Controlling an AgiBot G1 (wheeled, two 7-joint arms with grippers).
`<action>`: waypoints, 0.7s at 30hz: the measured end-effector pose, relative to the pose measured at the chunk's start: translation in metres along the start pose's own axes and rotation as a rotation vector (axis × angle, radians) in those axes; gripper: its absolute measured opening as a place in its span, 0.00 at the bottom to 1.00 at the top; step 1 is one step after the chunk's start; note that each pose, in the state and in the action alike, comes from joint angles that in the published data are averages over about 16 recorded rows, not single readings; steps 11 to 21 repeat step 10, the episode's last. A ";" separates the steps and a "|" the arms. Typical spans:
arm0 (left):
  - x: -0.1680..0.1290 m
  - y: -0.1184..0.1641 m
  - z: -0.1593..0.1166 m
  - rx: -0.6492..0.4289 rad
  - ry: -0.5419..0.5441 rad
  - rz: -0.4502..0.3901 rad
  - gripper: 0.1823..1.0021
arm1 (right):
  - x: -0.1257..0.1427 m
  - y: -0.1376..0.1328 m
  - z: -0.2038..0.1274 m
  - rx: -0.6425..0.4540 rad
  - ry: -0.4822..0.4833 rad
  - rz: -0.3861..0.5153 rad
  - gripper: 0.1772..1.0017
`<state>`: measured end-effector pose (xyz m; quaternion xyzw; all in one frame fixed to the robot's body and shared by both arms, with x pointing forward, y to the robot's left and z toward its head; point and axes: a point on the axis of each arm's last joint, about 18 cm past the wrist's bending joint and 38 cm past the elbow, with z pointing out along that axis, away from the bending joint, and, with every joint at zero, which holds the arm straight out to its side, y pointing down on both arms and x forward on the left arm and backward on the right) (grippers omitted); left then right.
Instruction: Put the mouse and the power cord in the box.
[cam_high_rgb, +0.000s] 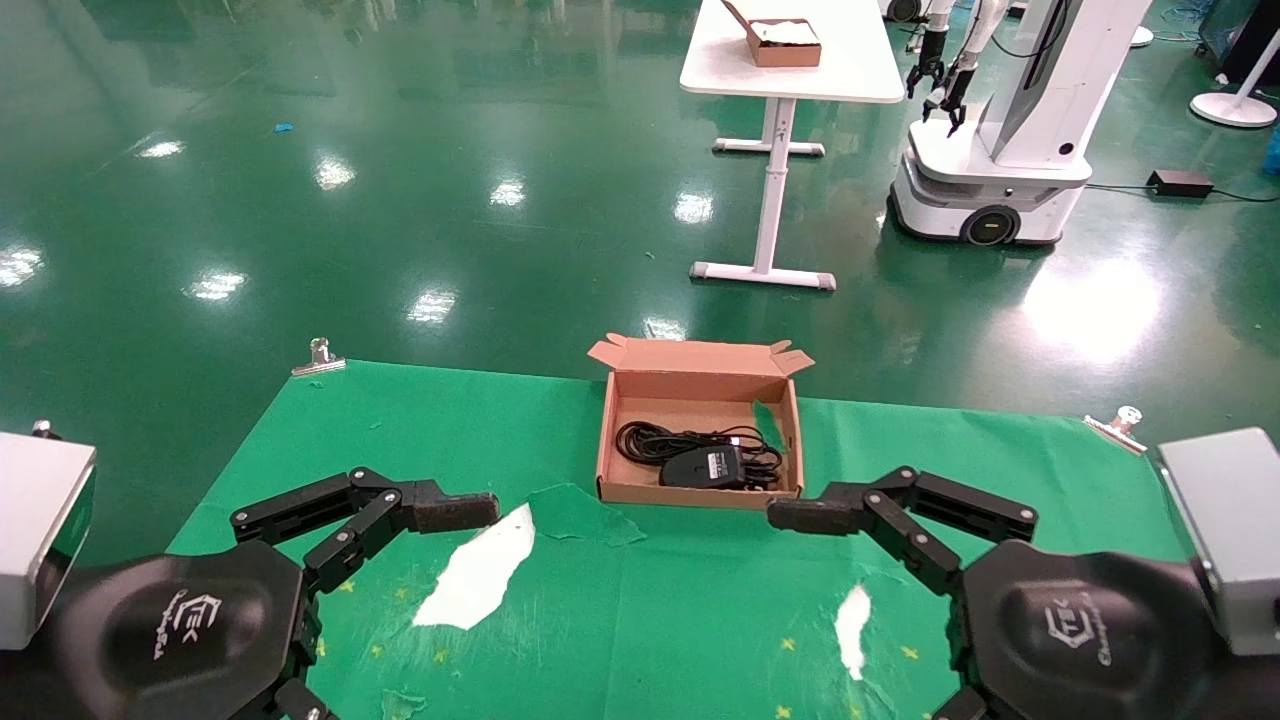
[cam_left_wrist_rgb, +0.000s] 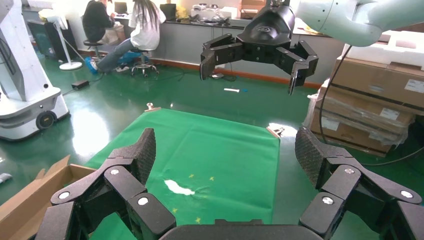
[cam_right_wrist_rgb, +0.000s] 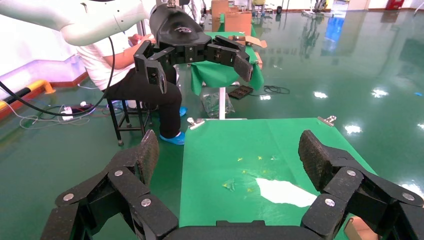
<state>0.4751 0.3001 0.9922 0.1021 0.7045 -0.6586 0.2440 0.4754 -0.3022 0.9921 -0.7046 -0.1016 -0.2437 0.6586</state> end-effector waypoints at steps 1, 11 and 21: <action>0.000 0.000 0.000 0.000 0.000 0.000 1.00 | 0.000 0.000 0.000 0.000 0.000 0.000 1.00; 0.000 0.000 0.000 0.000 -0.001 0.000 1.00 | 0.000 0.000 0.000 0.000 0.000 0.000 1.00; 0.000 0.000 0.000 0.000 -0.001 0.000 1.00 | 0.000 0.000 0.000 0.000 0.000 0.000 1.00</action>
